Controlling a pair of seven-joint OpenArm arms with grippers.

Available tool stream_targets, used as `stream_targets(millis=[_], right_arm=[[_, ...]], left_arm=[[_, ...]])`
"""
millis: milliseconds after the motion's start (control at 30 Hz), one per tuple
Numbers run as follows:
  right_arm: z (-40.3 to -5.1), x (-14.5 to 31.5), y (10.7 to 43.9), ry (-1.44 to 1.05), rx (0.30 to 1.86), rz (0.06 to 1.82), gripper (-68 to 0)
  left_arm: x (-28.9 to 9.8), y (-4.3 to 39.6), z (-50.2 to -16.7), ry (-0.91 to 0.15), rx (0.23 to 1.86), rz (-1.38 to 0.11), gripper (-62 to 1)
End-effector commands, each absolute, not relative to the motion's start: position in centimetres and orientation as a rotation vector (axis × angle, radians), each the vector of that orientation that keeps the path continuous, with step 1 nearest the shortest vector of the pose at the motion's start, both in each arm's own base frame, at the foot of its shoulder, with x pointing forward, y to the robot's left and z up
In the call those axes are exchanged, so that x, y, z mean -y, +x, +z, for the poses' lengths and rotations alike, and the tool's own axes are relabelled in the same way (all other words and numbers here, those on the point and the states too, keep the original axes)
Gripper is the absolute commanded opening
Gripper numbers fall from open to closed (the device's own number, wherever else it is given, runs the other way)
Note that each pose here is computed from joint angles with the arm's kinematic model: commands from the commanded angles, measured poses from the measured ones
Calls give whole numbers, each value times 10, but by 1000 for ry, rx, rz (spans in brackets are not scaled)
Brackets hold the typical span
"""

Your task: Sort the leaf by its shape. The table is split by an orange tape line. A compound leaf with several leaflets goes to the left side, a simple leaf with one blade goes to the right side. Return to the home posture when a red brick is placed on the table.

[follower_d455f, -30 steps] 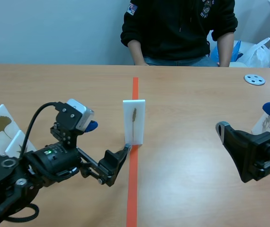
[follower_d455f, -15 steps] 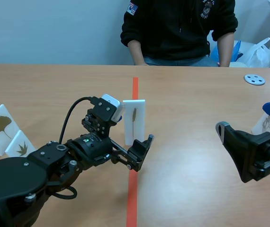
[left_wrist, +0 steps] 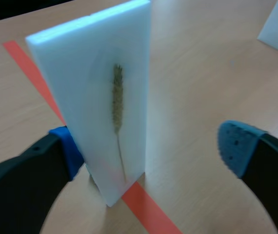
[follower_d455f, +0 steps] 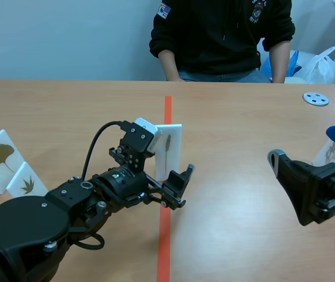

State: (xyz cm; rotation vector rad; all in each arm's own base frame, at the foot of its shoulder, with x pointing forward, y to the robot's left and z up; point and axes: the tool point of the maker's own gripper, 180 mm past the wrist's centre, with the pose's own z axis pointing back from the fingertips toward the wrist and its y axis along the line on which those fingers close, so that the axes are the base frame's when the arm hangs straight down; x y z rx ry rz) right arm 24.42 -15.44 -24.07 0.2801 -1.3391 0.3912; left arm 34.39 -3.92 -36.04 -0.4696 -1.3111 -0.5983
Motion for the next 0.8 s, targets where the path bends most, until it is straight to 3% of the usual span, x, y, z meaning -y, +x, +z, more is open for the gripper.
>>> stream_targets(millis=[0, 167, 633, 767], right_arm=[[-231, 154, 249, 286, 1379, 387, 4], [-231, 154, 249, 286, 1379, 387, 4], [-231, 154, 249, 286, 1379, 387, 4], [-231, 154, 249, 286, 1379, 387, 4]], left_arm=[[41, 356, -341, -466, 1378, -584, -171], [38, 358, -340, -445, 1389, -575, -230], [34, 361, -339, -419, 1398, -565, -517], [34, 361, -339, -419, 1397, -565, -539]])
